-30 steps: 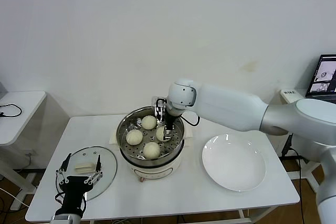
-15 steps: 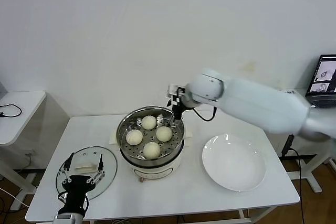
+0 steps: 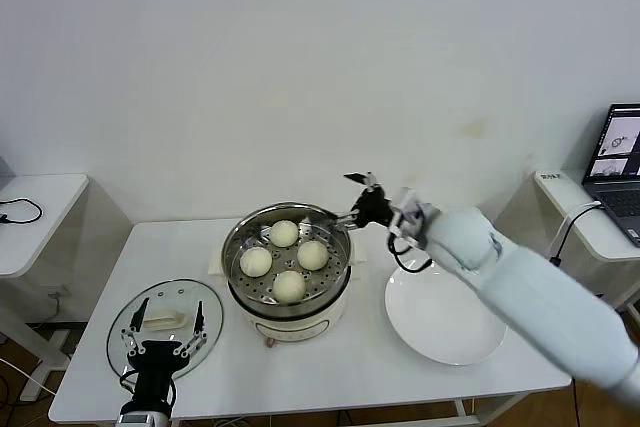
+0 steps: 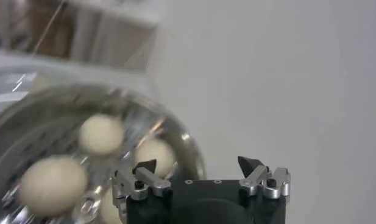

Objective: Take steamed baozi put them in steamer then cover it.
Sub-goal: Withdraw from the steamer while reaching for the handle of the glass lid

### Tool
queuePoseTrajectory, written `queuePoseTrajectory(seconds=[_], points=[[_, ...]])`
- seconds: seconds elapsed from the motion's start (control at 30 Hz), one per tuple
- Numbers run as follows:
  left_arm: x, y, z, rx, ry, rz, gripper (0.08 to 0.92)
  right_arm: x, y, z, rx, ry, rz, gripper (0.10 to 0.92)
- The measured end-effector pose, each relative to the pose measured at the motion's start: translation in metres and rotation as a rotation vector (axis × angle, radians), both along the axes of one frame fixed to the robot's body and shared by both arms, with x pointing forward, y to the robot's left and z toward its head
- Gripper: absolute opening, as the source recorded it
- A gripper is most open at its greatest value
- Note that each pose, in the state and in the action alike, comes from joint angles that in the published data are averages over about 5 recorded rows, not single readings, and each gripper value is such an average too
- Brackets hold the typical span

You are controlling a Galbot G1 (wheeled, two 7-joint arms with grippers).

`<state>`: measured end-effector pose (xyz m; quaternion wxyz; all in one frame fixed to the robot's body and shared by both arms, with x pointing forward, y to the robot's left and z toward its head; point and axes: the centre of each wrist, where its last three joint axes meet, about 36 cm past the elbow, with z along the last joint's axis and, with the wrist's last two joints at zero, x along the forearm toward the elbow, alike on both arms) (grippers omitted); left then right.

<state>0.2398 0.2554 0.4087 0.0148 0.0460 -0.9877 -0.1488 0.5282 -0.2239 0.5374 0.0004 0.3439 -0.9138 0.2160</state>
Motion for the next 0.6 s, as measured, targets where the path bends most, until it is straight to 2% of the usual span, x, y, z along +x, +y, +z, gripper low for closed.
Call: queuePoseTrajectory(seconds=[0.17, 0.33, 0.6], points=[[0.002, 0.001, -0.006, 0.027, -0.006, 0.000, 0.823, -0.026, -0.033, -0.038, 0.181, -0.079, -0.128, 0.823], [0.006, 0.008, -0.015, 0.107, -0.013, -0.006, 0.823, -0.060, -0.062, -0.075, 0.325, -0.113, -0.260, 0.823], [0.014, 0.043, -0.041, 0.436, -0.019, -0.043, 0.823, -0.128, -0.097, -0.128, 0.414, -0.102, -0.464, 0.823]])
